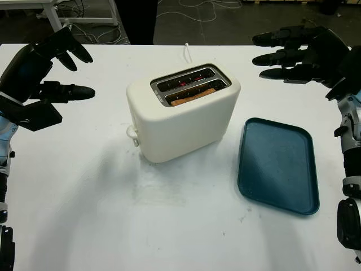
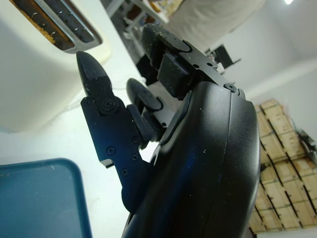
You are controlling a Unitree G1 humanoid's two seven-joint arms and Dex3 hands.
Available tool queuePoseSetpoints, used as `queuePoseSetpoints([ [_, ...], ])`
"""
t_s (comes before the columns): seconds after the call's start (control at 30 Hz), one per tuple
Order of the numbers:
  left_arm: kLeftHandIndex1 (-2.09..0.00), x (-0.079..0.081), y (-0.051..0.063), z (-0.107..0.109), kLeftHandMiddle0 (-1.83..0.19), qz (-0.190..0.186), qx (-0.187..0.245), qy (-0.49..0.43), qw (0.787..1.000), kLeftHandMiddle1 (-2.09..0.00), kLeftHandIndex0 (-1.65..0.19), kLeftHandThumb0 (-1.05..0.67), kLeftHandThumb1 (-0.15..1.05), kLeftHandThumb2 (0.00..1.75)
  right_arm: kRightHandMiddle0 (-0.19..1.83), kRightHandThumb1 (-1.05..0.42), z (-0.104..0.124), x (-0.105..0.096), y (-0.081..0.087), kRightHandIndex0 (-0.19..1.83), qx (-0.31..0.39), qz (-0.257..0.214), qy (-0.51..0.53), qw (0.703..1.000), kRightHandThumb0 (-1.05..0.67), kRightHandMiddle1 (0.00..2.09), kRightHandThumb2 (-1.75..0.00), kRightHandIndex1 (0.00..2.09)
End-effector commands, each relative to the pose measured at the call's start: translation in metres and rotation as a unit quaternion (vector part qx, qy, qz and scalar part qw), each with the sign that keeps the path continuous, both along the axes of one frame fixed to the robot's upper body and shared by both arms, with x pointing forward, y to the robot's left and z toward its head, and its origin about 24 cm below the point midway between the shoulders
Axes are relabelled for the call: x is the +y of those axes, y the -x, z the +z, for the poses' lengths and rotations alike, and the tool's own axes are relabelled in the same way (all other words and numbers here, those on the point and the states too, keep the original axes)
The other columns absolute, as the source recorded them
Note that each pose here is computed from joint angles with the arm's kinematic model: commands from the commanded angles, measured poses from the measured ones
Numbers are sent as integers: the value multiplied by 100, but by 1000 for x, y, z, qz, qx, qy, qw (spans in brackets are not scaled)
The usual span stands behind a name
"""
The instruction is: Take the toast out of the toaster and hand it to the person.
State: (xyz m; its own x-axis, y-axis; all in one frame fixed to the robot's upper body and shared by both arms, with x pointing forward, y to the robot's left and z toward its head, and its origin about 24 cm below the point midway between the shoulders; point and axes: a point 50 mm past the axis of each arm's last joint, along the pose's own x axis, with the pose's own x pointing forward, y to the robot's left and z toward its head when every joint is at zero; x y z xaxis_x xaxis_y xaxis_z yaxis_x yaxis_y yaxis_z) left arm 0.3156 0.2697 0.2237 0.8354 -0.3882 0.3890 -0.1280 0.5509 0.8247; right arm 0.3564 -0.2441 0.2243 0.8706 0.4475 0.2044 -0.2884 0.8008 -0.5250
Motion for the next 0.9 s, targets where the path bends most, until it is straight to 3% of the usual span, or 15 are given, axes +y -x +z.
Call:
queuePoseSetpoints([
  [0.0, -150, -2, -1, 4, -29, 0, -10, -1, 1000, -162, -17, -96, 92, 19, 78, -72, -2, 0, 0, 86, 1, 0, -1, 1000, -33, 0, 0, 2],
  [0.87, -150, -1, 0, 3, -28, 0, -9, -1, 1000, -163, -16, -95, 92, 17, 79, -72, -4, -1, 0, 87, 8, -1, -3, 1000, -33, 0, 0, 3],
])
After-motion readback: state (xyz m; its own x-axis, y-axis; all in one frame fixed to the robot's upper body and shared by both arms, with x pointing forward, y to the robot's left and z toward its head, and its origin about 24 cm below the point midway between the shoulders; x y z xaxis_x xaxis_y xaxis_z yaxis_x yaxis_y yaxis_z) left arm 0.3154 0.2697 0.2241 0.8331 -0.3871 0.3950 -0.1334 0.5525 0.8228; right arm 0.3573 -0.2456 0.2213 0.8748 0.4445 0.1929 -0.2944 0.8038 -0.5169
